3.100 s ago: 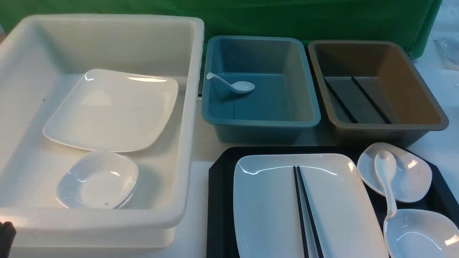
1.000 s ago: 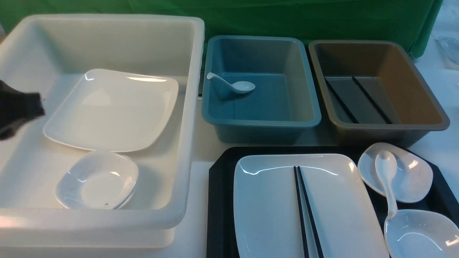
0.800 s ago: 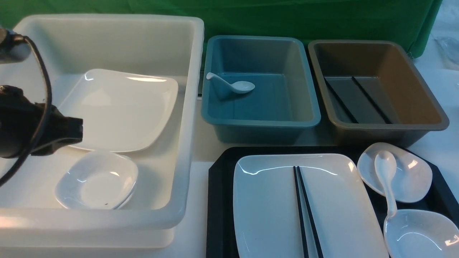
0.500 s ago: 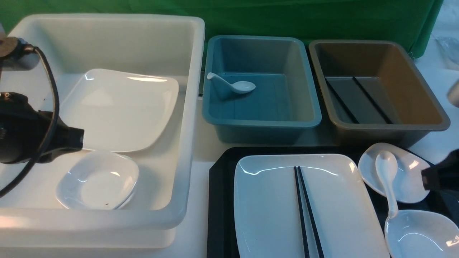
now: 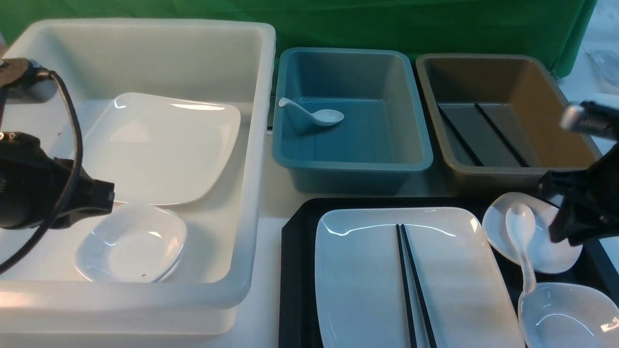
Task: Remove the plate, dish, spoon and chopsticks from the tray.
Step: Use the right arm to grab a soup spoon from the plate, then use the right arm to put the soup spoon into the small storage box in the middle
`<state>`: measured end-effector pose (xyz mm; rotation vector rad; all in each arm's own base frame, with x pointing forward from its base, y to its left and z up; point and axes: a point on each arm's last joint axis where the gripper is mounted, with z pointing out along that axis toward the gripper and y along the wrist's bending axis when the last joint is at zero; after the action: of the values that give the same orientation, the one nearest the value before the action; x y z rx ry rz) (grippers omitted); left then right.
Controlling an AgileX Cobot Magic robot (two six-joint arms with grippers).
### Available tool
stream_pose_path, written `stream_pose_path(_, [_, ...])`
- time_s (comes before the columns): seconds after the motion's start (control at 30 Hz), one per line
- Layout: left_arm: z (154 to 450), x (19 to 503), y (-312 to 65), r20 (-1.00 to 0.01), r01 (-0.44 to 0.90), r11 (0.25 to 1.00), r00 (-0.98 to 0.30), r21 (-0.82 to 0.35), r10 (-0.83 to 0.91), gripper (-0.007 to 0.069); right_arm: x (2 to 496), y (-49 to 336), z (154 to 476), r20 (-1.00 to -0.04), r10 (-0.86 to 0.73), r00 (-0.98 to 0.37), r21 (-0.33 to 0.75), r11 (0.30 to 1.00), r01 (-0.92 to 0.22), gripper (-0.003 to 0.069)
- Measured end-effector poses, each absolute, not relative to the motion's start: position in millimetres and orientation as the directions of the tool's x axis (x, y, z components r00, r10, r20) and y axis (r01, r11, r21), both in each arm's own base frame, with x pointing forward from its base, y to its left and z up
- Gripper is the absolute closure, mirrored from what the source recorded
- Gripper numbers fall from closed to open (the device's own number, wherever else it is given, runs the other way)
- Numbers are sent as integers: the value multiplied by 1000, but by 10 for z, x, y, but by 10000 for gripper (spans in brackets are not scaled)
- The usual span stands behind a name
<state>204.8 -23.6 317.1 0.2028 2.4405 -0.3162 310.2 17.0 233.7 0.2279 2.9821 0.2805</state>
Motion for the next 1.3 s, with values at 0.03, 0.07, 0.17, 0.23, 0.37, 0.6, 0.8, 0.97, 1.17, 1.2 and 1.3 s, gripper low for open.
stream_pose_path(0.03, [3172,2048,-236,-635,224,959,-770,-174,65,589,3153,171,2244,-111,168,-980,195,970,144,284])
stream_pose_path(0.07, [3174,2046,-236,-636,224,959,-769,-174,65,589,3188,171,2175,-102,171,-980,193,970,149,232])
stream_pose_path(0.17, [3185,2043,-236,-643,224,959,-764,-173,62,589,3259,170,2022,-81,177,-981,189,969,159,162])
stream_pose_path(0.23, [3217,2028,-235,-661,224,960,-749,-169,58,589,3340,168,1858,-68,185,-980,186,968,170,140])
stream_pose_path(0.37, [3232,2021,-233,-669,224,960,-741,-166,57,589,3400,170,1735,-66,192,-979,184,967,177,182])
stream_pose_path(0.6, [3233,2022,-233,-670,223,961,-740,-166,56,589,3407,173,1691,-54,173,-983,184,970,161,470])
stream_pose_path(0.8, [3235,2020,-233,-672,223,961,-739,-165,56,589,3359,187,1877,-51,140,-989,196,972,127,474])
stream_pose_path(0.97, [3237,2019,-233,-672,224,961,-738,-164,57,589,3097,304,2342,-112,81,-990,215,975,55,474])
stream_pose_path(1.17, [3248,2027,-244,-681,220,958,-732,-184,38,589,2936,729,2996,-396,-22,-918,287,947,-147,474])
stream_pose_path(1.2, [3255,2033,-246,-687,218,958,-726,-188,30,589,2970,801,3097,-429,-34,-902,299,937,-178,474])
stream_pose_path(1.3, [3268,2056,-242,-704,211,959,-710,-189,17,589,3197,1051,3427,-528,-67,-847,321,907,-272,474])
